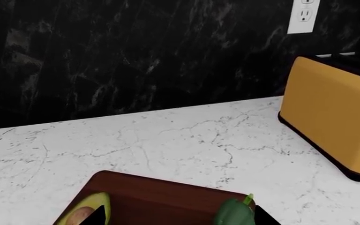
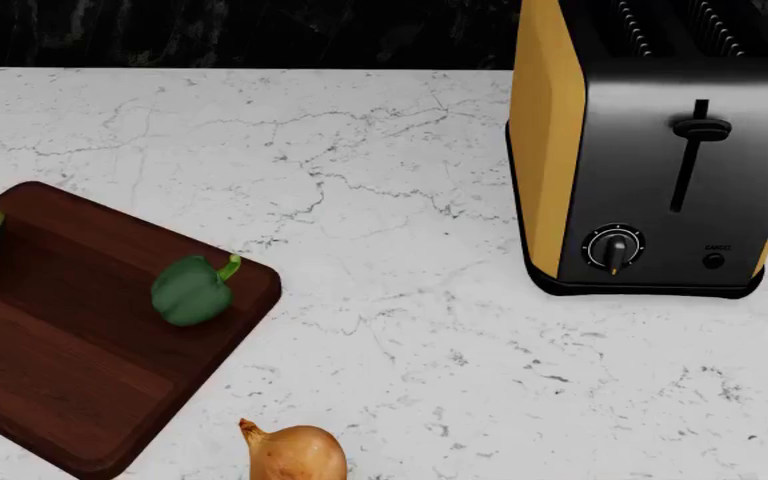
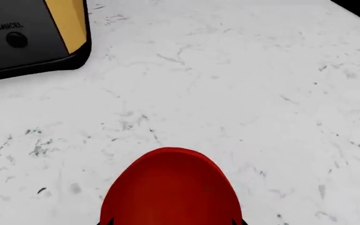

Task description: Place the avocado, onion, tomato and bell pepper on the cutting board.

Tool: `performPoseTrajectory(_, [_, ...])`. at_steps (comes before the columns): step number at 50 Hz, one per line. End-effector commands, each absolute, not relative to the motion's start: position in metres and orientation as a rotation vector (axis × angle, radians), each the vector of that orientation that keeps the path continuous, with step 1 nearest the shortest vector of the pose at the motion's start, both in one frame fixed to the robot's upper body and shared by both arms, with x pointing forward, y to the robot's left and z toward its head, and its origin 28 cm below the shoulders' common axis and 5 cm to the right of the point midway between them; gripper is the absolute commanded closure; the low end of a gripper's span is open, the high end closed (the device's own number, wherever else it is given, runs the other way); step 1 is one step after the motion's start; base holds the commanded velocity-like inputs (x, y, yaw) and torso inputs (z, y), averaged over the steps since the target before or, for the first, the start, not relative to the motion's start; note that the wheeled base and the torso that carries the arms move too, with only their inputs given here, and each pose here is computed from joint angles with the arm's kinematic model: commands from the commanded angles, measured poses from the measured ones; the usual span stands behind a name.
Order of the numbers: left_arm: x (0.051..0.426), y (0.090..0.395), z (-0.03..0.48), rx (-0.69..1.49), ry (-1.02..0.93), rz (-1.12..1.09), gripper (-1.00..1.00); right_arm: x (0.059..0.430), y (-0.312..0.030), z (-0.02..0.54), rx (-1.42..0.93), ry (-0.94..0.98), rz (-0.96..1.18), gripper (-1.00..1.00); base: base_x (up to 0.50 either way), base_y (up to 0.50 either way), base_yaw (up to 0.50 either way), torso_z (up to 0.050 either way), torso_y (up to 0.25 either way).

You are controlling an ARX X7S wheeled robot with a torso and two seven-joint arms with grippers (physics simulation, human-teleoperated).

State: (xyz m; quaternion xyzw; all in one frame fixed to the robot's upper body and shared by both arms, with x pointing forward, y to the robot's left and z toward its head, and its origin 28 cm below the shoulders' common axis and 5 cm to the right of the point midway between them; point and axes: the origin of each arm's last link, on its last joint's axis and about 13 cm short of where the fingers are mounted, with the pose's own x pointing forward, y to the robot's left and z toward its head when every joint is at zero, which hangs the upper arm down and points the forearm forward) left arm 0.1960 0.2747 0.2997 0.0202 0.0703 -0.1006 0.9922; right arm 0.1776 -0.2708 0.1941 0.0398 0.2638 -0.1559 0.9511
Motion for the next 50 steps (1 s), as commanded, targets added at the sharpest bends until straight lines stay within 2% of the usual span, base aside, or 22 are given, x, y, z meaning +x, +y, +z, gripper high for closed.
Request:
performPoseTrajectory(1, [0.194, 0.276, 0.305, 0.018, 0.11, -0.244, -1.0, 0.198, -0.25, 0.219, 0.01, 0.496, -0.18, 1.0, 0.0, 0.0, 0.0, 0.0, 0.0])
performPoseTrajectory(29, [0.187, 0.284, 0.305, 0.001, 0.094, -0.23, -1.0, 0.265, -0.183, 0.282, -0.185, 0.437, 0.136, 1.0, 0.0, 0.0, 0.0, 0.0, 0.0])
performPoseTrajectory(50, [0.181, 0.292, 0.309, -0.01, 0.077, -0.196, -1.0, 0.293, -0.123, 0.307, -0.28, 0.383, 0.405, 1.0, 0.0, 0.0, 0.0, 0.0, 0.0])
